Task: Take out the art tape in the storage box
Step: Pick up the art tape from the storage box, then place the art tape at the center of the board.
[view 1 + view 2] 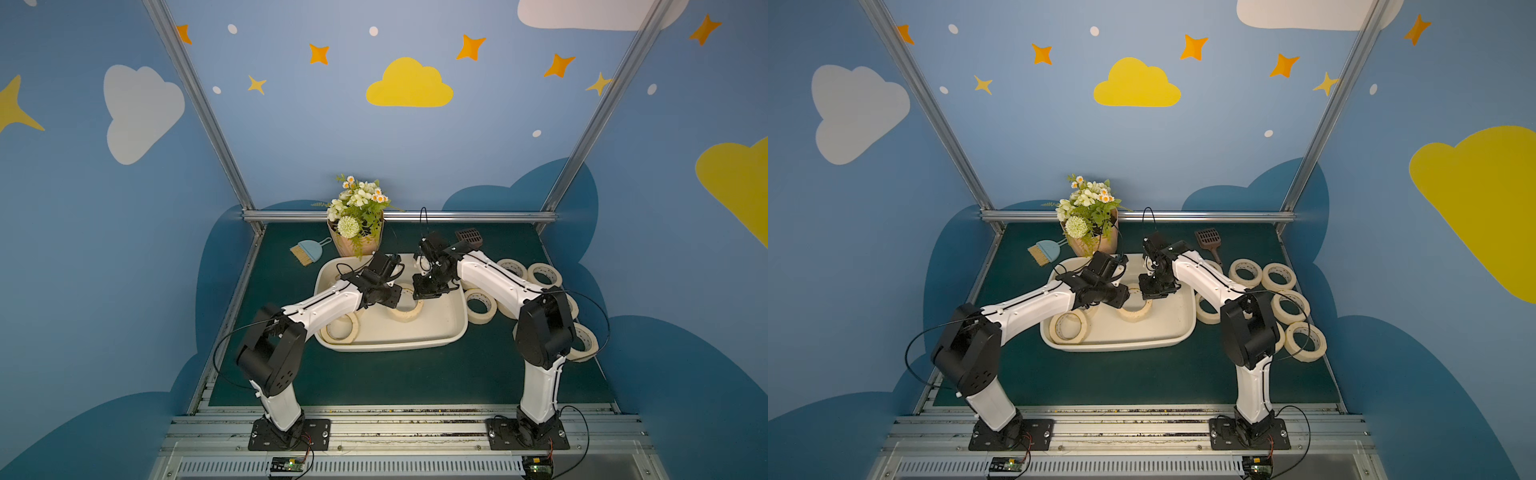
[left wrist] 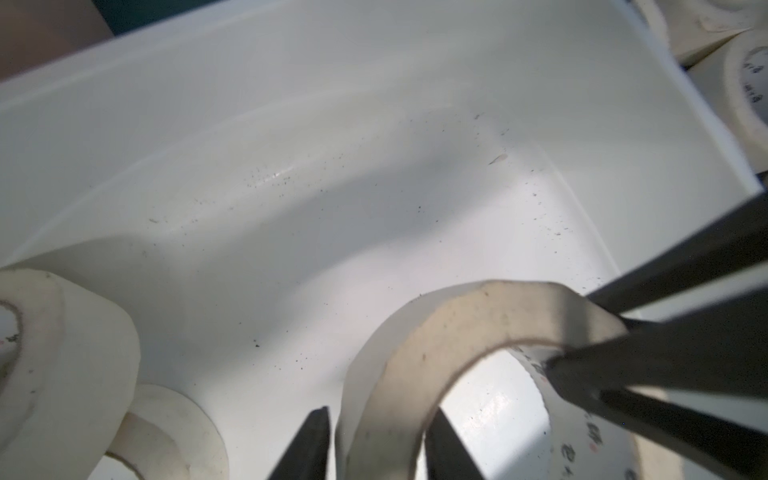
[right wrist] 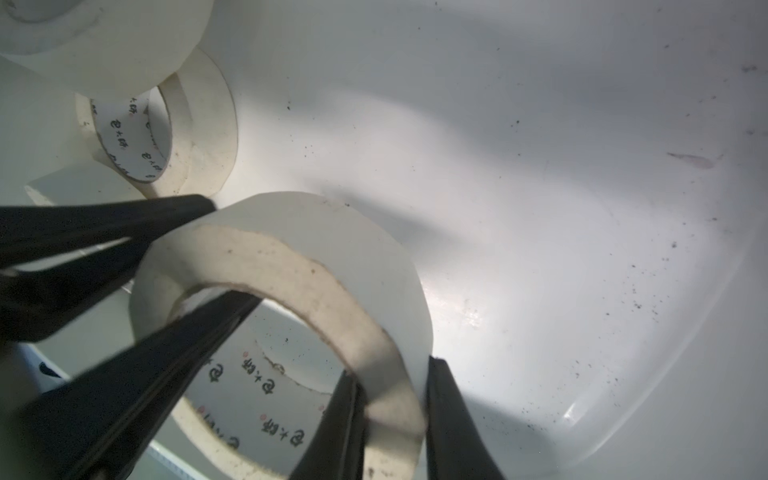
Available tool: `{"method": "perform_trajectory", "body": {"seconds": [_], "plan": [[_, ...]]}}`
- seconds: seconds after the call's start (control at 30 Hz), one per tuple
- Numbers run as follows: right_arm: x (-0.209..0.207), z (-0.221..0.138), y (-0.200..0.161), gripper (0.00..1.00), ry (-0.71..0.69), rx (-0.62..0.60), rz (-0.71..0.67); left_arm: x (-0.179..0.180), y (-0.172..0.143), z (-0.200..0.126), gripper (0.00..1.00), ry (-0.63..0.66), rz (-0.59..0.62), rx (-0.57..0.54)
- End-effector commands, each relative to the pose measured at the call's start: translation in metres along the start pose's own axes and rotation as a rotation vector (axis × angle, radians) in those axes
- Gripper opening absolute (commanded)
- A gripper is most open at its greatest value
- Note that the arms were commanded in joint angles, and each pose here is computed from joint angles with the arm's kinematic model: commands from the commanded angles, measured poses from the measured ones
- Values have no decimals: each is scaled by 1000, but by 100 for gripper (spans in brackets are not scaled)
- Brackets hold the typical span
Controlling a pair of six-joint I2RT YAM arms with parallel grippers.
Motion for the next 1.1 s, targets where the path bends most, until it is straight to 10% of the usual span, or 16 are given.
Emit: {"method": "perform_trajectory", "body": {"seconds": [0.0,0.2,0.6,1.07], "plan": [[-19,-14,11,0,-25,-39,46,-17,24,-25,68,-83,1,-103],[-57,-45,10,0,-97,-88,96,-8,14,-44,100,-36,22,-98],[-147,-143,-104,0,-325,-117,319,55,-11,-71,100,143,-94,-85],[-188,-99,-216,0,-417,49,609,100,-40,-52,96,154,-262,-46]]}}
Point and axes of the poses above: each gripper's point midway between its finger pads, its own z axis out along the fingers, its own x axis along the line the jaws close on, y = z × x, the point moved 1 cm from there along -z, back along the fingers, and after that the axes turned 4 degrees about -z, right-handed, at the moved point
